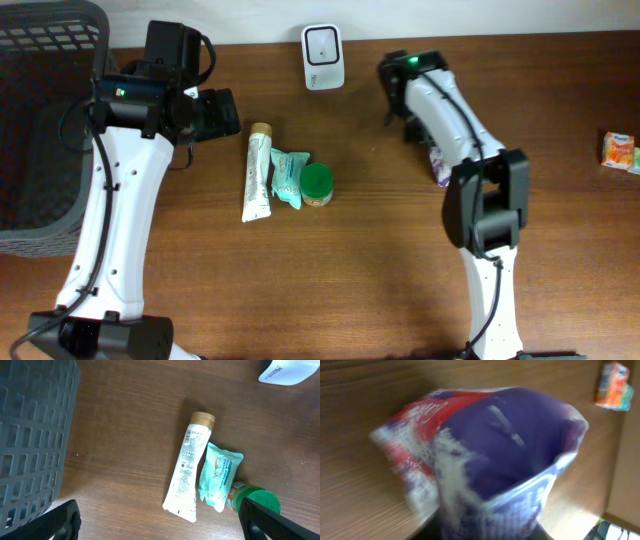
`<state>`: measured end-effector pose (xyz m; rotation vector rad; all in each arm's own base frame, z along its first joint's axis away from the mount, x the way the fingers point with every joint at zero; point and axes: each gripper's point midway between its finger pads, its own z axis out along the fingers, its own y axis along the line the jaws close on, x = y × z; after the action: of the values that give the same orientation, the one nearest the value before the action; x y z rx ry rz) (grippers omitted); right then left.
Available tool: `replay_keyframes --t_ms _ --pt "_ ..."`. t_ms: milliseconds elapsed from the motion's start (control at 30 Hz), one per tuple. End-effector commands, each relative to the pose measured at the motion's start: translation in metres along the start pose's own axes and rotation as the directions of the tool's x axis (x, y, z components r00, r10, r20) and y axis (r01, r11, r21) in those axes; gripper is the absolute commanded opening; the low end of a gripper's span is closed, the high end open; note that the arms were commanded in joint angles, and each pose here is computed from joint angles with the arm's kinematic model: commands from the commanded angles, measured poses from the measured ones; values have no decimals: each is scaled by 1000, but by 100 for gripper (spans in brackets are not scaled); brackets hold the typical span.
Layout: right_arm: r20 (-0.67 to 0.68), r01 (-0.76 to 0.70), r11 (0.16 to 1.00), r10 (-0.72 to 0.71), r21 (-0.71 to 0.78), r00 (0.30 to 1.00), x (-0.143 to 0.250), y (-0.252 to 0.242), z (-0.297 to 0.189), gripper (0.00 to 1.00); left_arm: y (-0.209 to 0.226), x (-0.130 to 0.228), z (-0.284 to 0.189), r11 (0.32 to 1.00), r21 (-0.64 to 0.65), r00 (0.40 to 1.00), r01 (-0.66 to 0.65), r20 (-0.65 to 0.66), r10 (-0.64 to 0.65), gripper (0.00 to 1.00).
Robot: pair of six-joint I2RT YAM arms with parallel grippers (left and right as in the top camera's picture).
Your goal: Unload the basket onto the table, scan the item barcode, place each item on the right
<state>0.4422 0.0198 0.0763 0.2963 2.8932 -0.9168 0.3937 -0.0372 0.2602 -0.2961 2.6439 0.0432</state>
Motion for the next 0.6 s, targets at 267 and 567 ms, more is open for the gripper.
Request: replay_keyframes --t_ms 267,567 --pt "200 145 902 -66 -408 978 -29 36 -129 99 -1 0 0 1000 -4 1000 -10 1 10 99" --pt "134 226 304 -293 -926 947 -5 -13 -64 99 -1 0 0 1000 -4 1000 -10 1 10 99"
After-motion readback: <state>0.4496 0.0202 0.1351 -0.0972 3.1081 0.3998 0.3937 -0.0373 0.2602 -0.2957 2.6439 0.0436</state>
